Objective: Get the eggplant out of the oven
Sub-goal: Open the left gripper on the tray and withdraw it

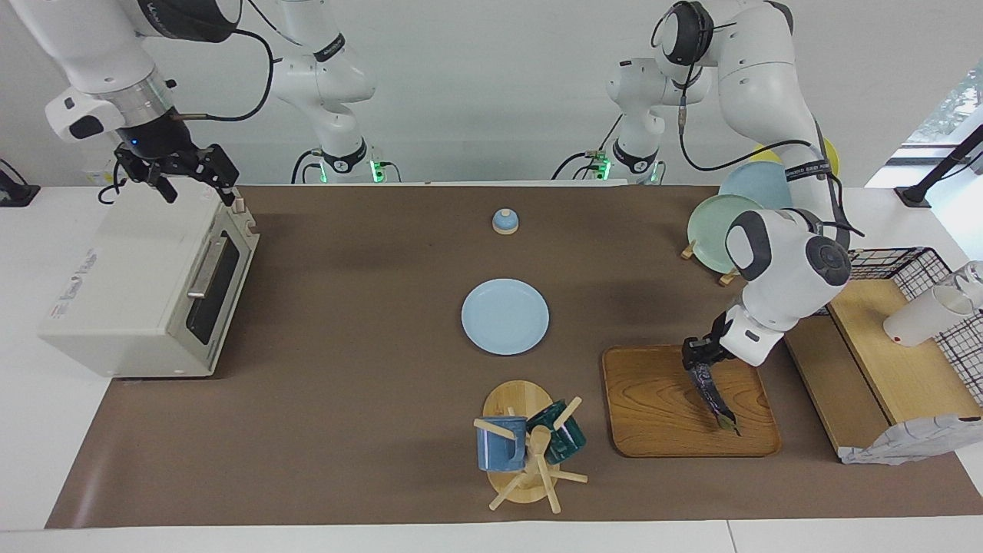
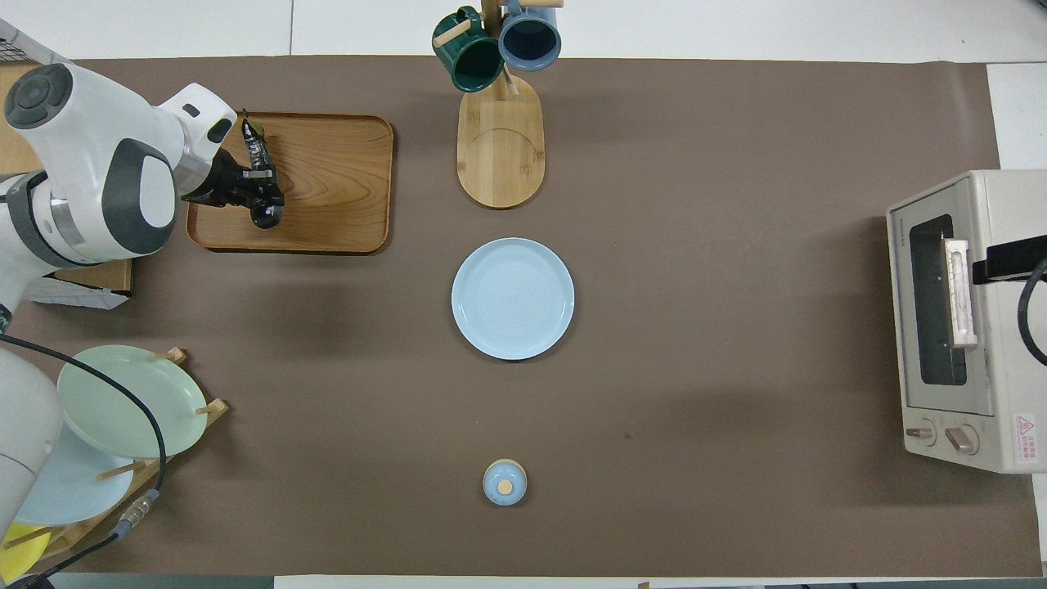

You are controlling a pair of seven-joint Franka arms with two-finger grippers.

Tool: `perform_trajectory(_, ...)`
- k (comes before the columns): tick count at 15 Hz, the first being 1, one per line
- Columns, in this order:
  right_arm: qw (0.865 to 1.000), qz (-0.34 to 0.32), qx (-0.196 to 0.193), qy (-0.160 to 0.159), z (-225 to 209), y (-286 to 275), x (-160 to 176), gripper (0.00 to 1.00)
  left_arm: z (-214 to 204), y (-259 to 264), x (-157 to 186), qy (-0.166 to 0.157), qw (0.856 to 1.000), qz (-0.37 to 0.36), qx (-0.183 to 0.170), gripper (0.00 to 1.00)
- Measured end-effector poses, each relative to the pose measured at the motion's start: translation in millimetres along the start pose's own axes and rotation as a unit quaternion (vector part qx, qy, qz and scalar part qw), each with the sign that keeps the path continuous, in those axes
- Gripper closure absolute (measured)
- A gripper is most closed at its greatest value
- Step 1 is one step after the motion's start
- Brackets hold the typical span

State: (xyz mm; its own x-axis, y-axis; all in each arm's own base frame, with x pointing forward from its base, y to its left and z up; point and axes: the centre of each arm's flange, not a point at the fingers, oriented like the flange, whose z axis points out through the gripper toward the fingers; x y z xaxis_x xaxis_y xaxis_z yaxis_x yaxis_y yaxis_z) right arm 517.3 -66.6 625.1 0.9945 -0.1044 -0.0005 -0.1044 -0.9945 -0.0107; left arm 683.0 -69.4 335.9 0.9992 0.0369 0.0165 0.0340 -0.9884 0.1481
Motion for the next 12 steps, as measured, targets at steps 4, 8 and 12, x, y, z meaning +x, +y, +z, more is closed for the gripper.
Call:
perform_trajectory(4, 1.000, 0.001, 0.000, -0.008, 2.7, 0.7, -0.6, 0.00, -1.4, -1.9, 3.8, 0.016, 1.000, 0.016, 0.023, 0.52)
perform_trajectory(8, 1.000, 0.003, 0.000, -0.008, 2.0, 3.0, -1.0, 0.00, -16.9, -1.9, 8.4, 0.028, 0.999, 0.017, 0.024, 0.12)
perform_trajectory(12, 1.000, 0.002, 0.000, -0.005, -0.2, 2.3, -2.0, 0.00, -92.5, -1.8, -0.7, 0.042, 0.999, 0.012, 0.020, 0.00)
